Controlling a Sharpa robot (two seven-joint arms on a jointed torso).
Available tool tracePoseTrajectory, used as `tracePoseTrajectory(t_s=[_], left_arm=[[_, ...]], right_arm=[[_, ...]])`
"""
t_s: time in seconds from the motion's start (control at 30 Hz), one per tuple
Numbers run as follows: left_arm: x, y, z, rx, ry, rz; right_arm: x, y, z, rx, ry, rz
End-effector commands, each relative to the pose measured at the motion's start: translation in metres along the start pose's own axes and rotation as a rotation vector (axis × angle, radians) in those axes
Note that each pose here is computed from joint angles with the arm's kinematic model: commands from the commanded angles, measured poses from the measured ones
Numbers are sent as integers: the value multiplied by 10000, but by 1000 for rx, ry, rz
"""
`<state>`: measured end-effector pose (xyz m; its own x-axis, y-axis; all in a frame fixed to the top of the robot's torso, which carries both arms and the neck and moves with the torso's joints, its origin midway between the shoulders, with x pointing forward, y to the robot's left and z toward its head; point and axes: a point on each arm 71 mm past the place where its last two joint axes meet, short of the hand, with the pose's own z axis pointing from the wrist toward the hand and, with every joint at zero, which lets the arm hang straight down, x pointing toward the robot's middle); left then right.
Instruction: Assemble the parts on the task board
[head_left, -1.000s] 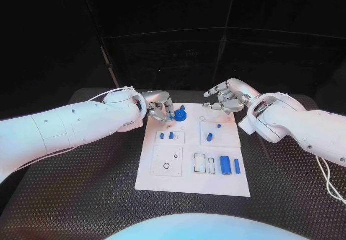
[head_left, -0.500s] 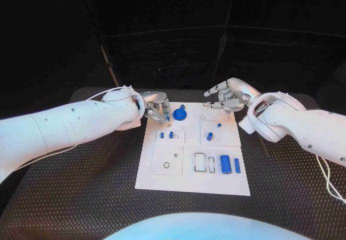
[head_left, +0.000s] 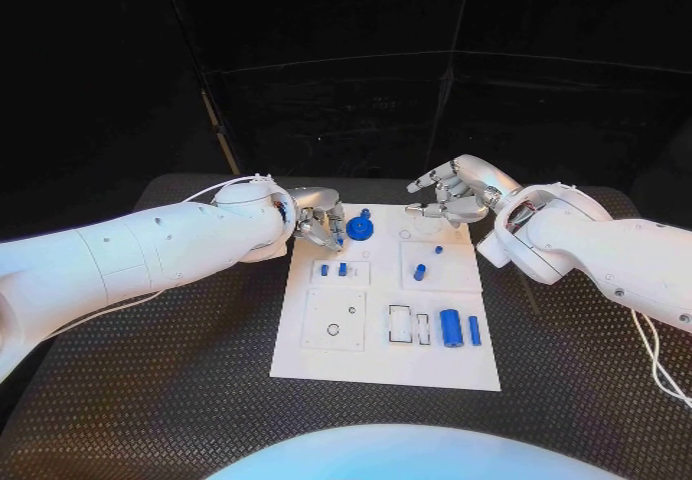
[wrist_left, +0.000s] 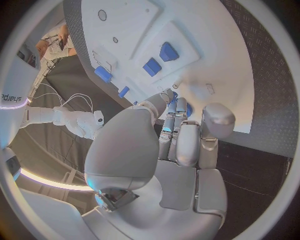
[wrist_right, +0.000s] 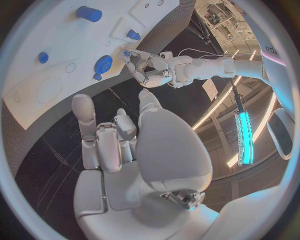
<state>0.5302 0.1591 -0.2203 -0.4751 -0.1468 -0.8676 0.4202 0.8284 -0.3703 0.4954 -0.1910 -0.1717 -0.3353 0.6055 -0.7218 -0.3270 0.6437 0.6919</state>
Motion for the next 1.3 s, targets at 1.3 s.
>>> tracePoseTrajectory(t_s=[1.3], left_arm=[[78,33,29,-32,74,0]], right_arm=[[-12,10,-1,-9,-4,1]])
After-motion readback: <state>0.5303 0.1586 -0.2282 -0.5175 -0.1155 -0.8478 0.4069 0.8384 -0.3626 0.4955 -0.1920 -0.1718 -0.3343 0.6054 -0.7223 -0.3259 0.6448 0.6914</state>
